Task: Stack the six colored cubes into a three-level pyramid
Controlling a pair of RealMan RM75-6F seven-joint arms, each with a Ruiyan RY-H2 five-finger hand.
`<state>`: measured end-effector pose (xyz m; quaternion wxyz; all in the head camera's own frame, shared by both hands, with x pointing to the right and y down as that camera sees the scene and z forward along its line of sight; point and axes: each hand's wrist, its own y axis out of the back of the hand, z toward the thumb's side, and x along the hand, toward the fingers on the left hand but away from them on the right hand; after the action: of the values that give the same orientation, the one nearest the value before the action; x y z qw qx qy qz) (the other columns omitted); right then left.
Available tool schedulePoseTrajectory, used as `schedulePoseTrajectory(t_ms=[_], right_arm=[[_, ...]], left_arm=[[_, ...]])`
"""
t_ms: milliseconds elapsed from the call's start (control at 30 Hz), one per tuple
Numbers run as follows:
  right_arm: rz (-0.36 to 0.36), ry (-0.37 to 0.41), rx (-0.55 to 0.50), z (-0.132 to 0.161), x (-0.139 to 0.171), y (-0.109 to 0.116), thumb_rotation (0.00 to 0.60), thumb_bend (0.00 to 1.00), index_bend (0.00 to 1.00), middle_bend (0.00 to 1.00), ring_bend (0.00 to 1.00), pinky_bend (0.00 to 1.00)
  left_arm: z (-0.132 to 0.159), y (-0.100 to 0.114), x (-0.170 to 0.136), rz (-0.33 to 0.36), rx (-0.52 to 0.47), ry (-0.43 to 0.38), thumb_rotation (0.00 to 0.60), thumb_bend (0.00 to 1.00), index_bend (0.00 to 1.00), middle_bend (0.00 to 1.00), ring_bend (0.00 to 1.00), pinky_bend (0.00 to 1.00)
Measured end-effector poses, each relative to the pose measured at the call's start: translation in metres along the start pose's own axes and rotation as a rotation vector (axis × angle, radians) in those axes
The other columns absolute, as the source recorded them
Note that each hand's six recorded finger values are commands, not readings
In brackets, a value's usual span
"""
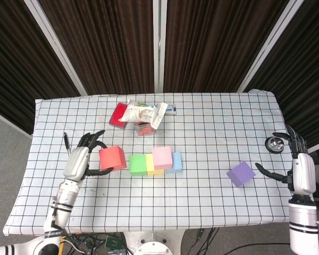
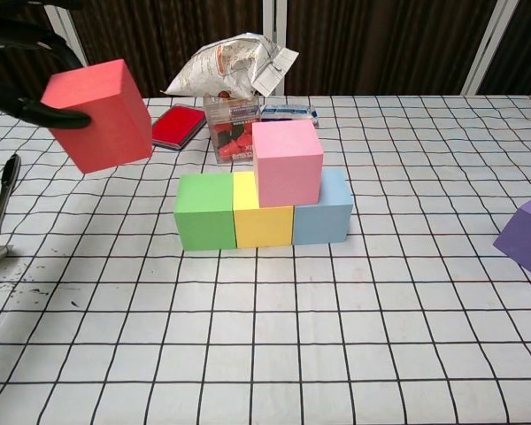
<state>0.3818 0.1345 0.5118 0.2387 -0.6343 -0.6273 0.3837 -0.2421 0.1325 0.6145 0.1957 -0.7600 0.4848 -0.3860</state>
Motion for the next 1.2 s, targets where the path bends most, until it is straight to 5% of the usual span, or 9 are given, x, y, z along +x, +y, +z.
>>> schedulePoseTrajectory(t_ms=[500, 1200], right_arm=[[-0.043, -0.044, -0.023, -0.01, 0.002, 0.007, 0.6, 0.0, 0.0, 0.25, 0.08, 0.0], [-0.037, -0.068, -0.031, -0.018, 0.0, 0.003, 0.6, 0.0, 0.0, 0.25, 0.08, 0.0]], left_arm=[[0.027, -0.055, 0.03, -0.041, 0.058, 0.011, 0.6, 0.15, 0.09, 0.54, 0.15, 0.02], [0.023, -0.082, 0.042, -0.089, 0.049, 0.023, 0.6, 0.15, 0.09, 0.54, 0.15, 0.02]])
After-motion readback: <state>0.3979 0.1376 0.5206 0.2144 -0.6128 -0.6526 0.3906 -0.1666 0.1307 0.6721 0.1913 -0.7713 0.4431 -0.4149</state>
